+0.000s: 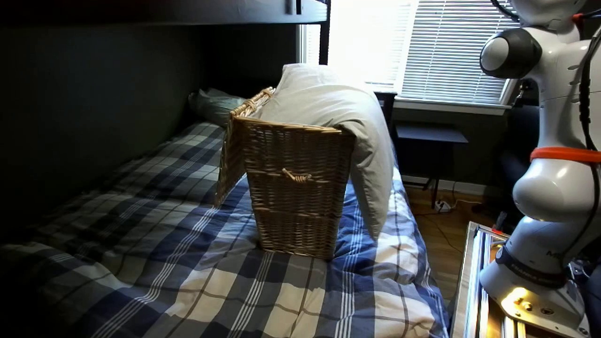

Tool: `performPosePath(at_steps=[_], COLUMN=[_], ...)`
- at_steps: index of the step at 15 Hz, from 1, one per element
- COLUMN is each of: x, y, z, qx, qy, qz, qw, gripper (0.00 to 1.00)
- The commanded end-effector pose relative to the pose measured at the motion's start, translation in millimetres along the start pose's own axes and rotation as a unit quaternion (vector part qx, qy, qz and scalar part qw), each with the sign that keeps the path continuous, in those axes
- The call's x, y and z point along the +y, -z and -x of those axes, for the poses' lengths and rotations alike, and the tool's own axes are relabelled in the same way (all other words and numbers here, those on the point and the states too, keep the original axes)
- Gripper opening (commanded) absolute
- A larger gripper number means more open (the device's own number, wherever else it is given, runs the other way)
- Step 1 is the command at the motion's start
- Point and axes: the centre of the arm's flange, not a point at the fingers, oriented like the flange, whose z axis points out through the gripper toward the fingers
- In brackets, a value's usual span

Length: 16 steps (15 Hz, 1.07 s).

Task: Put the pillow in the laundry basket

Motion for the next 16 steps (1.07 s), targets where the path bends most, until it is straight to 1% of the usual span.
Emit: performPosePath(at_steps=[1,3,5,7,8,10,13,15,16], x=[-0.1,-6.7,-14.9,-22.9,-24.9,-23.0,-23.0,-24.5,-26.2], y=[16.4,17.2,15.4,12.9,14.7,15.7,20.4,40.1,48.7], z=[-2.1,5.7,15.6,27.1,35.9,59.9,108.6,145.6,162.3], qx=[-0.059,-0.095,-0.126,-0.14,-0.132,-0.113,-0.063,-0.04,-0.027], qy=[-0.03,-0.059,-0.096,-0.143,-0.167,-0.207,-0.234,-0.244,-0.256], qz=[-0.005,-0.017,-0.04,-0.061,-0.077,-0.087,-0.099,-0.088,-0.082], qw=[0.9978,0.9935,0.9866,0.9779,0.9739,0.968,0.9652,0.965,0.9628], gripper=[1.0,1.0,1.0,1.0,1.0,1.0,1.0,1.0,1.0])
